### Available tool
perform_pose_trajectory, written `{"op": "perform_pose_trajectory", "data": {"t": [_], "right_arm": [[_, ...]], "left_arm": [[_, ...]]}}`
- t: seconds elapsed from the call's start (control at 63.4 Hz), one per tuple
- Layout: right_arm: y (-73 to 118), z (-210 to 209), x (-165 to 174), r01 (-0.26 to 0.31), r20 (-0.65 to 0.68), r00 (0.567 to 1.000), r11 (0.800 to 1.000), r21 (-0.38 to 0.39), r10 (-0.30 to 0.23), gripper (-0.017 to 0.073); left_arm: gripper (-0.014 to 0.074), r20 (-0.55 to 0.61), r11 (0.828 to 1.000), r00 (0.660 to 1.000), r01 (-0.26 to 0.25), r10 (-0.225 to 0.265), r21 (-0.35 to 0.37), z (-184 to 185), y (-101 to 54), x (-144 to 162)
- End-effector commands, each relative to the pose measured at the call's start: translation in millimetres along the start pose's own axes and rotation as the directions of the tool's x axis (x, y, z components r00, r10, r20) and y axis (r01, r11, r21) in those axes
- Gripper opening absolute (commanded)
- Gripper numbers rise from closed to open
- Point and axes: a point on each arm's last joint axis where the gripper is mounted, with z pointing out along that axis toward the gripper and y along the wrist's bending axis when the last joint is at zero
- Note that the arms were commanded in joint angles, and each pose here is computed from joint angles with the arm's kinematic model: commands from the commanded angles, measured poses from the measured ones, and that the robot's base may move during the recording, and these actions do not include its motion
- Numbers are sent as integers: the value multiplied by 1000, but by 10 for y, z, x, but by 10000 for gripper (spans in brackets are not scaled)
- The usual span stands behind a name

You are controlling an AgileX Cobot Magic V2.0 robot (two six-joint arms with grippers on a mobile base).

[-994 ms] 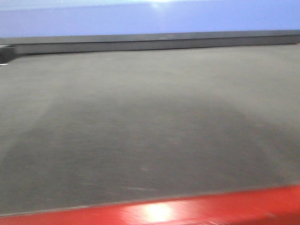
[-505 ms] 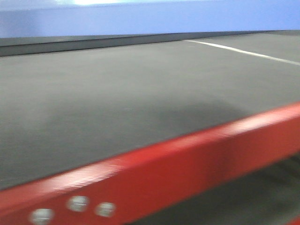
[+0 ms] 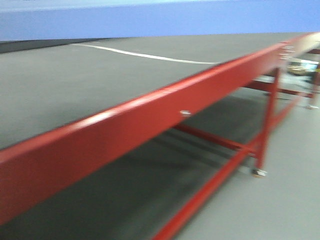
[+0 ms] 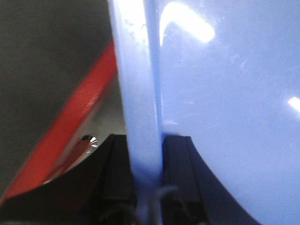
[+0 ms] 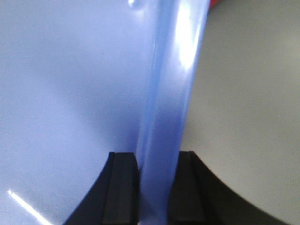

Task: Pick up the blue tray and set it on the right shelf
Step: 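Hold the tray raised while the base drives to the shelving rack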

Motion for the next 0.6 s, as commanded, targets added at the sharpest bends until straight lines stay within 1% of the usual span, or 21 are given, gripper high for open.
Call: {"op": "perform_pose_trajectory", "data": {"t": [0.0,0.584], "right_arm": [[-38,-163,-109,39,128,991,999,31,-43,68],[-38,-163,-109,39,128,991,999,31,-43,68]], "left_arm": [[-48,11,996,998,-54,55,-64,-166,71,22],[-48,11,996,998,-54,55,-64,-166,71,22]]}}
